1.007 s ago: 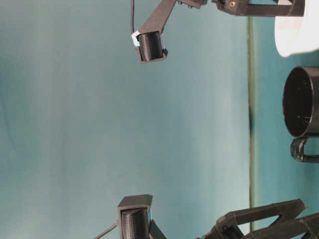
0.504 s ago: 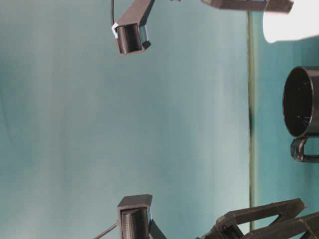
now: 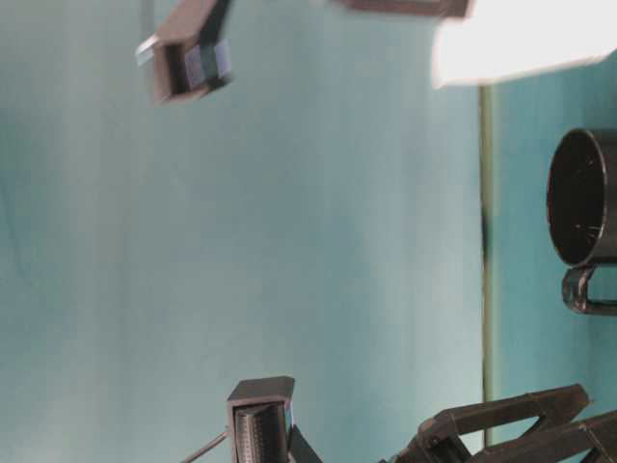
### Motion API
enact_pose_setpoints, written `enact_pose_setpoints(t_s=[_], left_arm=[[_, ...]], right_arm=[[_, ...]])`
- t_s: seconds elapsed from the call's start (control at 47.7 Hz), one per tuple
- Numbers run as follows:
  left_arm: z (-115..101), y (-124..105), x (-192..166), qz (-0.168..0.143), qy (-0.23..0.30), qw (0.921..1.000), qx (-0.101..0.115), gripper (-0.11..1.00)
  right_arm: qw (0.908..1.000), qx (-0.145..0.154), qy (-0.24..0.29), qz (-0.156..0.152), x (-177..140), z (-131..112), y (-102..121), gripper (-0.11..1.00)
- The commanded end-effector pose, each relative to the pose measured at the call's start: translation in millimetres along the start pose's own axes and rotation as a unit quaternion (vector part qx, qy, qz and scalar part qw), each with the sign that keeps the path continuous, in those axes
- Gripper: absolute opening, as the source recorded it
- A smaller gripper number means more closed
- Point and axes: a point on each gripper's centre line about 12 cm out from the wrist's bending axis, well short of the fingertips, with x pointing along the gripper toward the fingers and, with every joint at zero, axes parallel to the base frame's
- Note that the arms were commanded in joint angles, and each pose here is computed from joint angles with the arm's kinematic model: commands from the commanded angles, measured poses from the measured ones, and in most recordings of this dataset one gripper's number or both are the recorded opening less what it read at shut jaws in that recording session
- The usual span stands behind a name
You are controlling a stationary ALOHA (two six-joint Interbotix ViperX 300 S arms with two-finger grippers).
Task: Put a paper cup into the cup holder on your left arm.
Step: 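Grip the cup rim with the right gripper and lift it leftward, then lower the held paper cup down into the black mug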
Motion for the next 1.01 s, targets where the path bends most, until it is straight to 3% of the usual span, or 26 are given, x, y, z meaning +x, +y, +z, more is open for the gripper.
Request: enact_pose_setpoints(t_s=[0.0, 0.189, 0.42, 0.986], left_arm=[[5, 0, -1, 0.000, -0.009, 1.0000, 0.000, 0.83], [6, -2, -1, -0.002, -0.010, 0.9999, 0.000, 0.83], [5, -2, -1, -0.002, -0.010, 0.9995, -0.030, 0.83], [3, -1, -1, -0.002, -0.008, 0.9993, -0.036, 0.82]], right_arm=[[0.9999, -0.002, -0.015, 0.003, -9, 23, 7, -0.07], [0.9995, -0.003, -0.030, 0.004, -18, 51, 15, -0.07], [0.9986, -0.017, -0.049, 0.000, -18, 75, 20, -0.07], [0.9994, -0.019, -0.021, -0.022, 38, 74, 9, -0.07]])
